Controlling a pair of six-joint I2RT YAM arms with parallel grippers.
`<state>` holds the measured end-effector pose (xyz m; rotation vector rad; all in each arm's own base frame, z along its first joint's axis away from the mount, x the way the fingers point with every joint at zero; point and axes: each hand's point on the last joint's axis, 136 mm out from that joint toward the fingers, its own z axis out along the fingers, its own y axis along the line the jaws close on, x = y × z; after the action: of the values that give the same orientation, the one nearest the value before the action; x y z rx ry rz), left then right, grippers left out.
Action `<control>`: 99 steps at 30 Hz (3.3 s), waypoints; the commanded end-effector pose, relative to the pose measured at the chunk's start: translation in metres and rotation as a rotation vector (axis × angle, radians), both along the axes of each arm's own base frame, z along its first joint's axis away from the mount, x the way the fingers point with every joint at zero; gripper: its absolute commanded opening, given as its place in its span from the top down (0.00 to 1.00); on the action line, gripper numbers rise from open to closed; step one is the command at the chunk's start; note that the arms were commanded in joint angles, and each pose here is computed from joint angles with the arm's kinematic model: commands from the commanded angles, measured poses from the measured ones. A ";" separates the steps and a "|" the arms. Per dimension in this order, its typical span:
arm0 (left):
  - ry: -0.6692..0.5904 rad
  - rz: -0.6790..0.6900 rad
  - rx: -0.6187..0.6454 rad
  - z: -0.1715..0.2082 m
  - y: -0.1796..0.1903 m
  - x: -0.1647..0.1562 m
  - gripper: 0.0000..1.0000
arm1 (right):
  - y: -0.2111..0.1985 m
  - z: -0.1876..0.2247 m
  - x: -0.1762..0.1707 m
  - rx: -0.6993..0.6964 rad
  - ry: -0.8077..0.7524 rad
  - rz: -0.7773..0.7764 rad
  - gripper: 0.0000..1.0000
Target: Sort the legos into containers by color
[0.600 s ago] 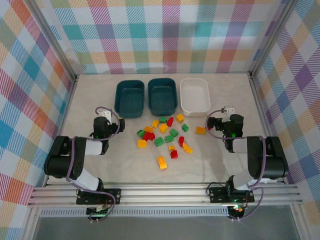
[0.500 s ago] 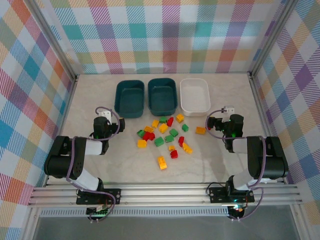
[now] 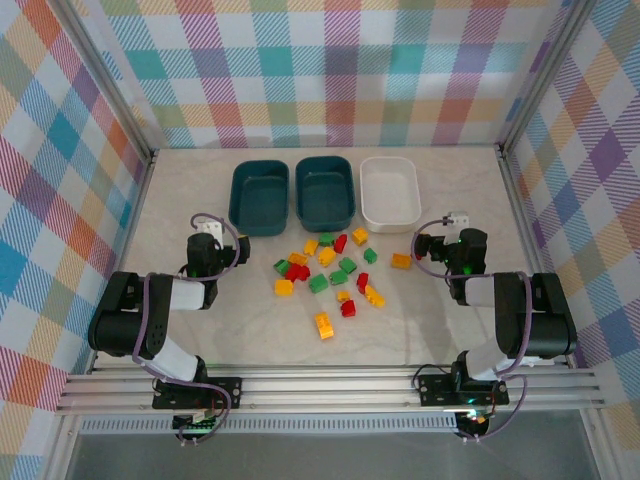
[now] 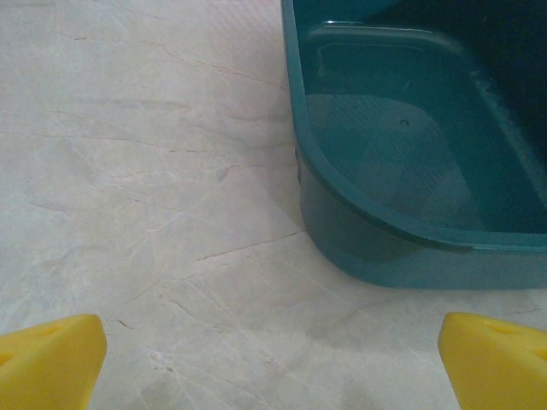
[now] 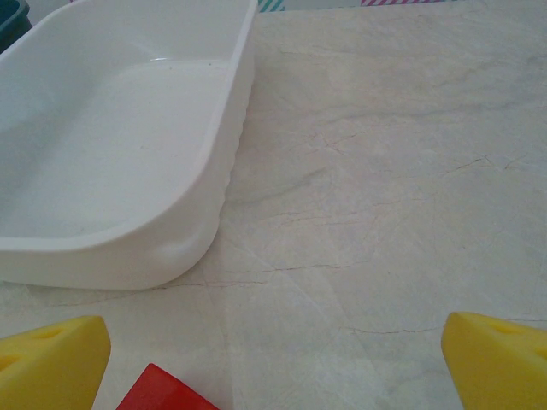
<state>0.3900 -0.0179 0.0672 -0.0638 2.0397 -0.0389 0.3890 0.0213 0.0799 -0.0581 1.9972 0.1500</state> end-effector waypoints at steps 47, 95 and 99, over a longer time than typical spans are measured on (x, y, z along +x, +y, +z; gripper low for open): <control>-0.329 0.571 -0.736 0.163 0.055 -0.104 0.00 | 0.006 0.095 -0.027 0.423 0.330 -0.358 0.16; 0.427 -0.039 -0.550 0.046 -0.151 -0.113 0.18 | 0.029 0.007 -0.026 0.125 0.595 -0.359 0.71; 0.405 0.047 -0.477 0.048 -0.132 -0.109 0.15 | 0.050 0.058 -0.005 0.127 0.465 -0.285 0.71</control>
<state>0.2753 -0.1631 0.1048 -0.4438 2.4154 -0.6324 0.3687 0.0633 0.1042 0.4437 2.5040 0.1194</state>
